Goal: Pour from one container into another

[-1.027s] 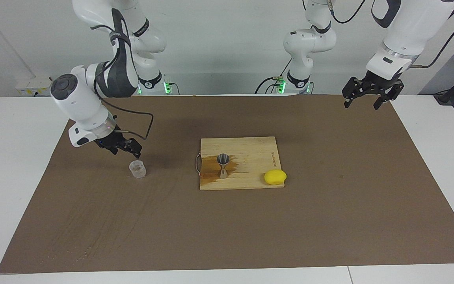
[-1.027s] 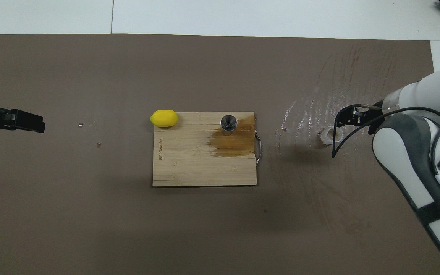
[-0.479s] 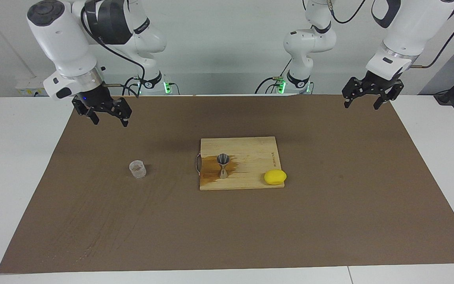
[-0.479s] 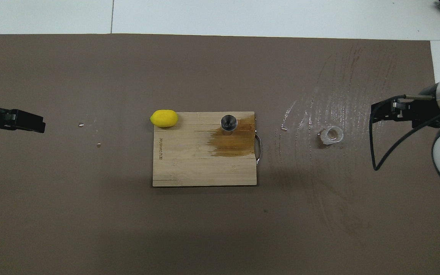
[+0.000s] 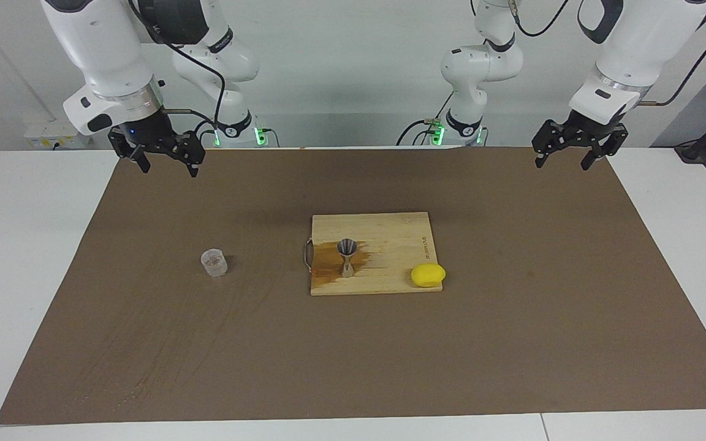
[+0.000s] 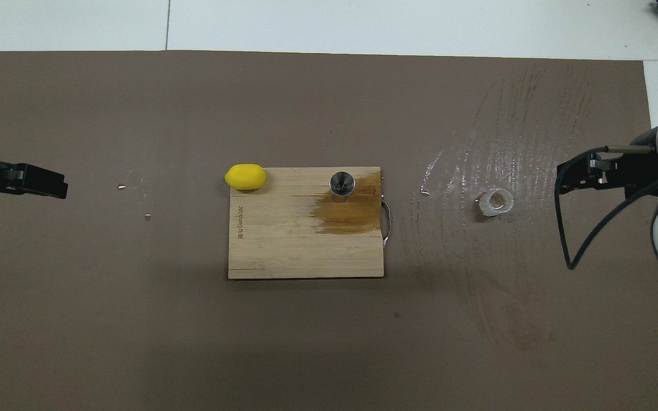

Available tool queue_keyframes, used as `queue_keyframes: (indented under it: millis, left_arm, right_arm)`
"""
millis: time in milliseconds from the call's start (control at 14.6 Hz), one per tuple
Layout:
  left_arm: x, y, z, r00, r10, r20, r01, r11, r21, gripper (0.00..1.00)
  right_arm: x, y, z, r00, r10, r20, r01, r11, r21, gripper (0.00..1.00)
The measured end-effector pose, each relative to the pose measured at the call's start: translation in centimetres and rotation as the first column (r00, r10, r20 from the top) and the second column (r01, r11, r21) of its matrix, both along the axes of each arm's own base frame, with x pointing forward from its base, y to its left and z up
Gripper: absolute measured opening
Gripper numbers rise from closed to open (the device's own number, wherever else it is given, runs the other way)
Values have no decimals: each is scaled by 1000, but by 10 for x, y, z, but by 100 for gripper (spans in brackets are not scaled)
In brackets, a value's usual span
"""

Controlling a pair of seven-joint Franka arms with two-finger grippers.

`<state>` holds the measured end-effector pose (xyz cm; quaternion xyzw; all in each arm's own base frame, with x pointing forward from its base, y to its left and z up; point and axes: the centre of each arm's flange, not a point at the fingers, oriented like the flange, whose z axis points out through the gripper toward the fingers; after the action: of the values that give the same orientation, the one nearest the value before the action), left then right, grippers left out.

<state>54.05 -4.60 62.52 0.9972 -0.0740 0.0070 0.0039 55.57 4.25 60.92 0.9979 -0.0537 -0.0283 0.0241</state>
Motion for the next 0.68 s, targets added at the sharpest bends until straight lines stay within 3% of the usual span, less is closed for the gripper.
queue_keyframes:
  millis: [685]
  left_arm:
    - [0,0,0,1000,0,0,0,1000,0,100]
  right_arm:
    - [-1,1,-14,1000,-8,-11,9,1000,27,100]
